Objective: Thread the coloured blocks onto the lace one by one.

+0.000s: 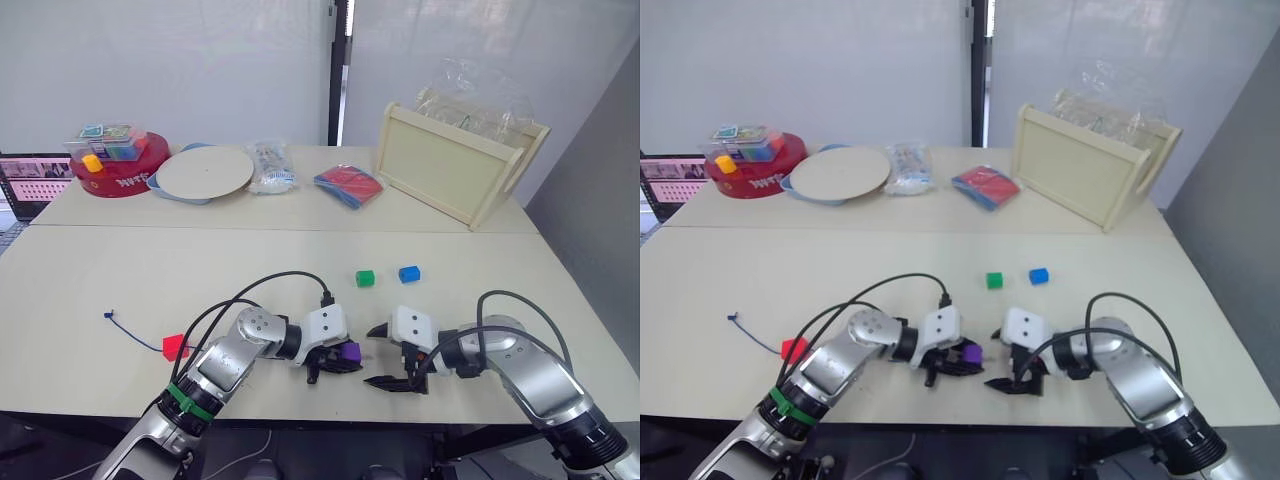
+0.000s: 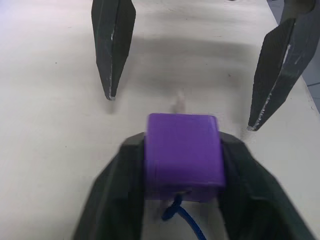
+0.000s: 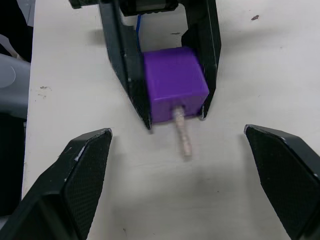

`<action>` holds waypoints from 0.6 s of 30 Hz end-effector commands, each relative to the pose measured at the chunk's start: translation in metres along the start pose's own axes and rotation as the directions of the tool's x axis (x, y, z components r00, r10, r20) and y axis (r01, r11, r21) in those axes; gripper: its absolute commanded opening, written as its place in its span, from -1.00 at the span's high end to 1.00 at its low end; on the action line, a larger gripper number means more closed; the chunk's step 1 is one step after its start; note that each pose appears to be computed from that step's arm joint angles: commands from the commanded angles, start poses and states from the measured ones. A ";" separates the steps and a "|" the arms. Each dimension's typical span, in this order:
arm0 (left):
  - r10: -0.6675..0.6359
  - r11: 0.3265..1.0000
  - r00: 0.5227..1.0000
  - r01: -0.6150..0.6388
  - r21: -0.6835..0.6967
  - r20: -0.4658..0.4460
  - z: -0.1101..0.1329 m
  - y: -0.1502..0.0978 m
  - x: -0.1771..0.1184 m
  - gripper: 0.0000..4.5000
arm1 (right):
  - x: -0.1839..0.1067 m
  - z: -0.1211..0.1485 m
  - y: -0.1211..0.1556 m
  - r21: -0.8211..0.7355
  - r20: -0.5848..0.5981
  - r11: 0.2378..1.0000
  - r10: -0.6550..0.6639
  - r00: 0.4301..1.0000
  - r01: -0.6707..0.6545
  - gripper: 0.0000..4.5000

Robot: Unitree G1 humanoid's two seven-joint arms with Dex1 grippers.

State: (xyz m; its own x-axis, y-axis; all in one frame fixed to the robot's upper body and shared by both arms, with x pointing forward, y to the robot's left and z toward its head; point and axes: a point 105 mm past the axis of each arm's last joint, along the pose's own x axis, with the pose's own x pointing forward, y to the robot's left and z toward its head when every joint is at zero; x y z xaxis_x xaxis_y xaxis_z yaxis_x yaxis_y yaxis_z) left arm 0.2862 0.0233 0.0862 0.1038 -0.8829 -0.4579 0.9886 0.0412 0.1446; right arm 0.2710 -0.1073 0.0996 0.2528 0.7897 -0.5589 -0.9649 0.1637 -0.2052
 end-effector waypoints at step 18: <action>-0.054 0.998 0.999 0.054 0.028 -0.011 0.004 -0.004 -0.003 0.46 | 0.006 0.006 -0.006 -0.094 0.002 0.995 0.028 1.000 -0.028 1.00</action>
State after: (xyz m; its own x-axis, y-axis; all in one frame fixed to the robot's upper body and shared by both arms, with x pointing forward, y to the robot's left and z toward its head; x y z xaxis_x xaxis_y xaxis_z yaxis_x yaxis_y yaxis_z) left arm 0.2844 0.0246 0.0867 0.0709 -0.8778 -0.4738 0.9907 0.0065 0.1361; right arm 0.2758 -0.1004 0.0931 0.2136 0.7898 -0.5750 -0.9691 0.0968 -0.2270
